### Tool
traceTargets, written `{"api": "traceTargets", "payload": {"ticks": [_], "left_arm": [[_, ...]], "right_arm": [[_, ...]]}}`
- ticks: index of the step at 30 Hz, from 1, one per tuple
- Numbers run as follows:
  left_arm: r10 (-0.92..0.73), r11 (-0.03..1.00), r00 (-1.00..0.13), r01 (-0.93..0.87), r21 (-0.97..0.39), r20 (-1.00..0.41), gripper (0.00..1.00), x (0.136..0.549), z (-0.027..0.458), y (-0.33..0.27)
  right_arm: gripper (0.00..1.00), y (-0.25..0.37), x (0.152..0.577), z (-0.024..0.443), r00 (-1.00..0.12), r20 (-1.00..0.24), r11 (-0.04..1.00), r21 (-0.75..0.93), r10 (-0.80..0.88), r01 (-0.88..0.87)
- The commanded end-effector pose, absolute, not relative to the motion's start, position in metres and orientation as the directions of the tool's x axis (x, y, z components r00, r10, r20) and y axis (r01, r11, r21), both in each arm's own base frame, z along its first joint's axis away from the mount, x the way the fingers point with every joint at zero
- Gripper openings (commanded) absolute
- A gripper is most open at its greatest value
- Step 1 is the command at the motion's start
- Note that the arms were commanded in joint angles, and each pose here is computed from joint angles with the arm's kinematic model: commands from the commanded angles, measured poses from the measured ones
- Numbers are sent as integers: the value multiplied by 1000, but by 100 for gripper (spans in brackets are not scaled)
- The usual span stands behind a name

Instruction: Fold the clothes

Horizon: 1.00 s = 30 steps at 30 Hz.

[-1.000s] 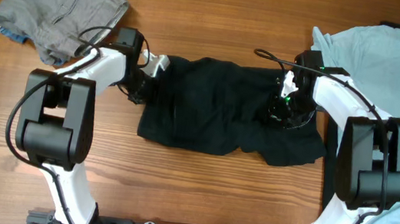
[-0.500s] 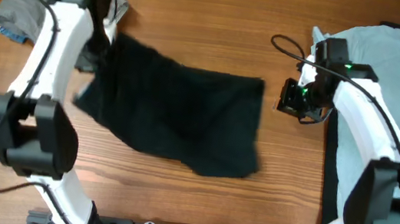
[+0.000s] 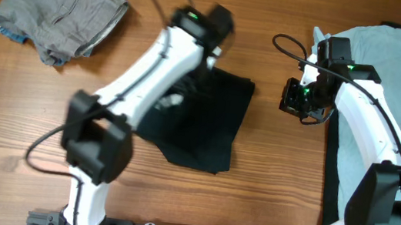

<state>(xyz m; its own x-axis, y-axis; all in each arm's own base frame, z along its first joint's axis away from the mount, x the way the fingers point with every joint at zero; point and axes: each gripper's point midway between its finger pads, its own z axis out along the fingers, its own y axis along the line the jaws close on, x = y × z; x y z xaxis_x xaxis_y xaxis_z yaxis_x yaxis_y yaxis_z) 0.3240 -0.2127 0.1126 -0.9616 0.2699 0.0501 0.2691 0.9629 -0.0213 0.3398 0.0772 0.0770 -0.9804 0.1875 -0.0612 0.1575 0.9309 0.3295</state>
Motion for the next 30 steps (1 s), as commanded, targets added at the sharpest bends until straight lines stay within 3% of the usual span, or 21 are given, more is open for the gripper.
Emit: {"api": "traceTargets", "payload": {"ticks": [1, 2, 4, 5, 7, 9, 13, 17, 18, 19, 21, 22, 25, 30], "left_arm": [[321, 947, -940, 320, -29, 115, 9, 300, 84, -253], [328, 944, -935, 329, -20, 133, 29, 293, 75, -261], [341, 939, -928, 344, -5, 152, 88, 286, 65, -269], [347, 936, -927, 351, 9, 141, 100, 288, 64, -269], [336, 939, -934, 342, 27, 116, 100, 296, 73, -264], [305, 951, -947, 308, 20, 97, 100, 308, 94, -255], [215, 976, -977, 215, 27, 3, 100, 340, 150, -219], [78, 997, -993, 79, 1, -89, 100, 374, 177, -173], [53, 998, -995, 54, -13, -84, 94, 378, 177, -162], [18, 988, -1000, 19, -154, -8, 29, 382, 170, -148], [24, 966, -999, 11, -260, 46, 8, 381, 164, -150], [35, 956, -997, 15, -294, 63, 4, 379, 161, -151], [115, 916, -984, 52, -397, 136, 4, 363, 142, -158], [149, 926, -946, 32, -377, 287, 4, 323, 86, -159]], "right_arm": [[6, 75, 343, 80, -980, -78, 937, 315, 183, 150], [6, 75, 343, 80, -979, -76, 936, 316, 187, 154], [12, 75, 342, 80, -977, -70, 933, 317, 203, 171], [23, 75, 342, 80, -977, -69, 933, 317, 203, 171], [41, 75, 341, 80, -977, -67, 934, 315, 200, 169], [49, 75, 341, 80, -978, -65, 934, 315, 200, 170], [51, 83, 341, 83, -986, -74, 928, 354, 150, 115], [50, 145, 331, 112, -961, -219, 748, 606, -168, -270], [49, 156, 327, 113, -949, -235, 731, 608, -208, -311], [45, 171, 323, 101, -924, -250, 757, 532, -288, -380], [44, 174, 327, 85, -928, -239, 815, 448, -287, -367], [40, 178, 330, 78, -928, -244, 835, 415, -281, -362], [12, 200, 340, 61, -897, -299, 811, 399, -326, -428], [4, 171, 337, -9, -964, -110, 912, 312, -244, -266]]}}
